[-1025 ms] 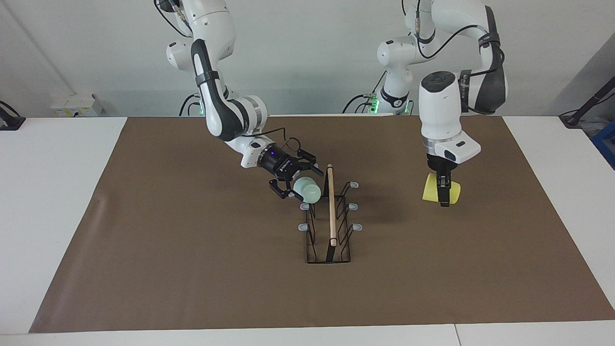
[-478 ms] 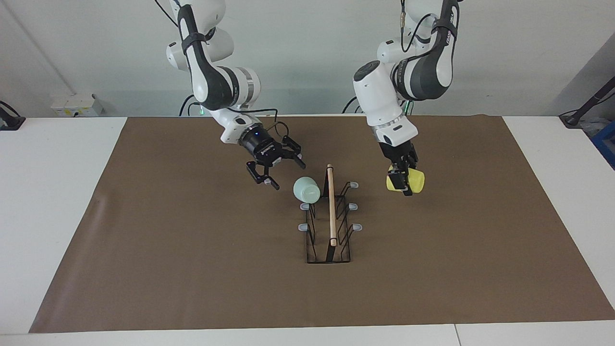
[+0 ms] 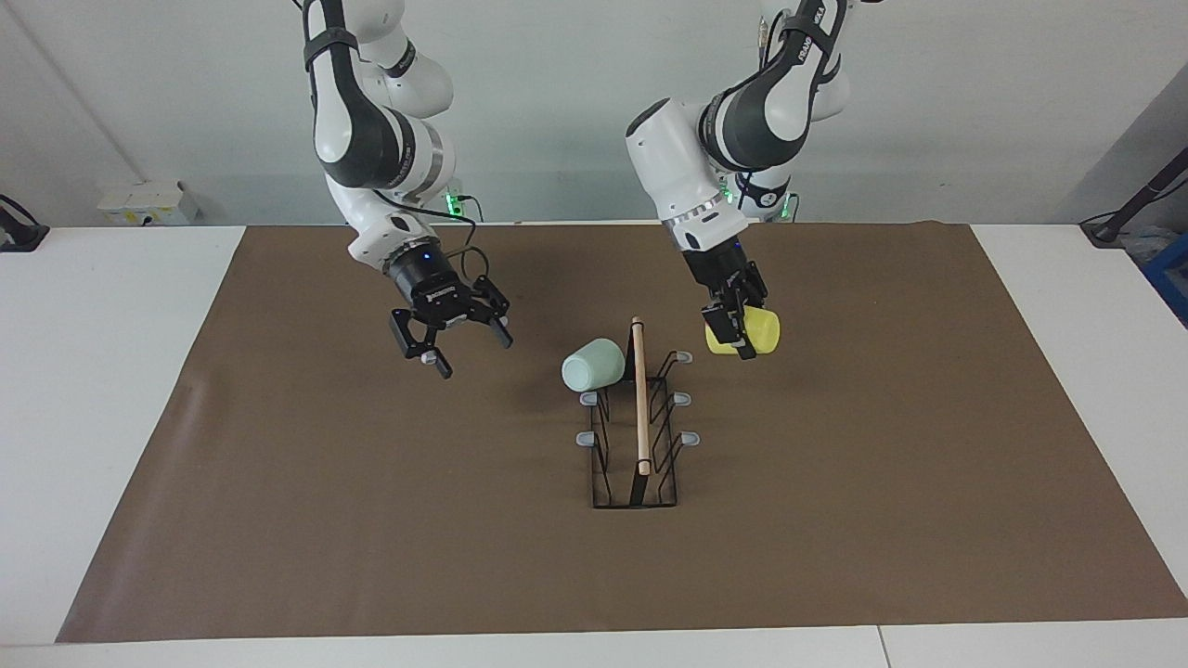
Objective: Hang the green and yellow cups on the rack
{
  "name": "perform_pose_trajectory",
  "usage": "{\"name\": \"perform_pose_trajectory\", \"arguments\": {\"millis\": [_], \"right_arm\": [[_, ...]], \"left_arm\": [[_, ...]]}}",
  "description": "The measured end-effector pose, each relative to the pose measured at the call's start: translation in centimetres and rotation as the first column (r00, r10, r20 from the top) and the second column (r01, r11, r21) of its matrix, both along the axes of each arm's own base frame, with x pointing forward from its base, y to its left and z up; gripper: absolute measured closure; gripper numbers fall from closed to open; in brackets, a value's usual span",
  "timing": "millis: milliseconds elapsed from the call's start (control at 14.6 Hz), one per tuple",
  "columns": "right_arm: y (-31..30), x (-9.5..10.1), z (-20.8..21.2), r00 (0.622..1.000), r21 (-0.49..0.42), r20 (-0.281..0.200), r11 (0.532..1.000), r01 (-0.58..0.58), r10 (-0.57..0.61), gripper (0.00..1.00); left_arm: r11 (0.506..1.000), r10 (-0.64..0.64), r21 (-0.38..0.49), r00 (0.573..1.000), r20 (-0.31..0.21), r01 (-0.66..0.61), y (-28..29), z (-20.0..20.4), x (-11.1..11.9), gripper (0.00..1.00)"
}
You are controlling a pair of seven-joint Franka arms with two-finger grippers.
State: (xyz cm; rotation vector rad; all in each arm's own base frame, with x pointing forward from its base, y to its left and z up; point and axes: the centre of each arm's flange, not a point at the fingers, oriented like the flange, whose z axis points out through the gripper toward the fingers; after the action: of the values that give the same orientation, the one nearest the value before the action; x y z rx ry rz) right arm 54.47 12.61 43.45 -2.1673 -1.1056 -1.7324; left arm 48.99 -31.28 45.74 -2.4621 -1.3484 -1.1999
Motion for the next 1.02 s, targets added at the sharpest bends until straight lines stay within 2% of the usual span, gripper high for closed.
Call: {"name": "perform_pose_trajectory", "arguments": {"millis": [205, 410, 547, 752, 1025], "right_arm": [[-4.4, 1.4, 0.9, 1.0, -0.132, 0.022, 0.991, -0.013, 0.016, 0.0], [-7.5, 2.4, 2.0, 0.999, -0.224, 0.011, 0.974, -0.028, 0.032, 0.0], [-8.9, 2.8, 2.6, 0.999, -0.253, -0.025, 0.967, -0.031, 0.025, 0.0], [-10.8, 3.5, 3.1, 0.995, -0.292, -0.096, 0.956, -0.028, 0.0, 0.0], [-13.1, 4.2, 3.4, 0.982, -0.331, -0.187, 0.943, -0.033, -0.031, 0.0]], "left_arm": [[1.0, -0.014, 0.027, 0.998, 0.054, 0.012, -0.8, -0.8, -1.0, 0.32], [0.998, -0.025, 0.056, 0.993, 0.119, 0.019, -1.4, -2.0, -1.9, 0.32], [0.996, -0.03, 0.088, 0.987, 0.158, 0.016, -1.7, -2.8, -2.1, 0.32], [0.996, -0.01, 0.093, 0.973, 0.231, -0.012, -2.4, -5.0, -2.0, 0.32], [0.995, -0.034, 0.099, 0.967, 0.253, 0.01, -3.3, -6.9, -1.8, 0.32]]}}
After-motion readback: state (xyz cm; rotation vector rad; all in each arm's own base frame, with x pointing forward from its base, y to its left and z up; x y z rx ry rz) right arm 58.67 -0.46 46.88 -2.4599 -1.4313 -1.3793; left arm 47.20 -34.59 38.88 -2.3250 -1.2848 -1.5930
